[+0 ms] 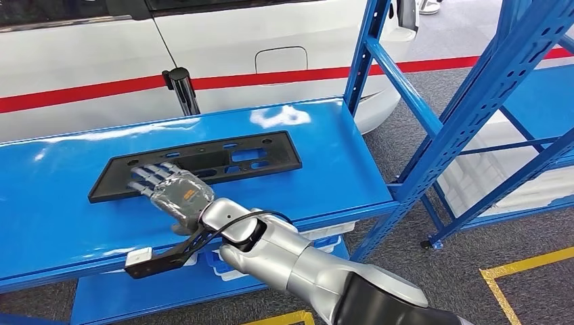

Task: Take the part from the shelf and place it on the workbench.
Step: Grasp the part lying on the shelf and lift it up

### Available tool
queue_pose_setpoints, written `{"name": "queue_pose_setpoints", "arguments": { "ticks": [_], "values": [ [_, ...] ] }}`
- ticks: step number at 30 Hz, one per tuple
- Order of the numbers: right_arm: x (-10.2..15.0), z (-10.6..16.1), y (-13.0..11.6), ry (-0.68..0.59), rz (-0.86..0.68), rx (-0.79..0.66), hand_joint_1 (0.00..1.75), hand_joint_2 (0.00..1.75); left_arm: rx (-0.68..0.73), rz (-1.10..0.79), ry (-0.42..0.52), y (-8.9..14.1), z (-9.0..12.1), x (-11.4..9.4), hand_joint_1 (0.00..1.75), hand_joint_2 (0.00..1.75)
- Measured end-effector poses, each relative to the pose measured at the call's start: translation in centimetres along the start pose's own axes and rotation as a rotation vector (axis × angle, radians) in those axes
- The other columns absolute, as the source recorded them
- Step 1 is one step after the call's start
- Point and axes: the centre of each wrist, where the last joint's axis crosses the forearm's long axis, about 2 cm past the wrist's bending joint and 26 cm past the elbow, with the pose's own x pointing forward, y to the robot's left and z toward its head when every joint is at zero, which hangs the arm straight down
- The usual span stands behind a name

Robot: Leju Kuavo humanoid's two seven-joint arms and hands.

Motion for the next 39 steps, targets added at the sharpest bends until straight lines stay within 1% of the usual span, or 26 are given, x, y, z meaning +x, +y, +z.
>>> {"name": "queue_pose_setpoints", "arguments": {
  "ticks": [5, 8, 13, 17, 18, 21, 22, 29, 39],
  "values": [
    [-3.6, 0.7, 1.3, 0.184, 0.056, 0.032, 0.00, 1.75, 0.007, 0.013, 0.036, -0.1, 0.1, -0.1, 0.00, 0.00],
    [-5.5, 1.3, 1.7, 0.266, 0.079, 0.055, 0.00, 1.75, 0.005, 0.018, 0.045, -0.2, 0.1, -0.2, 0.00, 0.00],
    [-7.7, 2.0, 1.8, 0.355, 0.103, 0.071, 0.00, 1.75, 0.004, 0.024, 0.049, -0.2, 0.1, -0.2, 0.00, 0.00],
    [-8.8, 2.3, 1.8, 0.386, 0.110, 0.075, 0.00, 1.75, 0.003, 0.025, 0.049, -0.2, 0.1, -0.2, 0.00, 0.00],
    [-8.9, 2.4, 1.8, 0.393, 0.111, 0.075, 0.35, 1.75, 0.002, 0.025, 0.048, -0.2, 0.1, -0.2, 0.00, 0.00],
    [-9.4, 2.6, 1.9, 0.417, 0.108, 0.071, 1.64, 1.75, -0.001, 0.021, 0.036, -0.2, 0.1, -0.3, 0.00, 0.00],
    [-9.7, 2.8, 1.9, 0.424, 0.107, 0.069, 1.73, 1.75, -0.003, 0.018, 0.031, -0.2, 0.1, -0.3, 0.00, 0.00],
    [-11.1, 4.1, 2.7, 0.462, 0.101, 0.039, 1.75, 1.75, -0.015, 0.001, 0.003, -0.2, 0.1, -0.3, 0.00, 0.00],
    [-11.8, 4.6, 2.8, 0.469, 0.101, 0.018, 1.75, 1.75, -0.021, -0.006, -0.003, -0.2, 0.1, -0.3, 0.00, 0.00]
  ]
}}
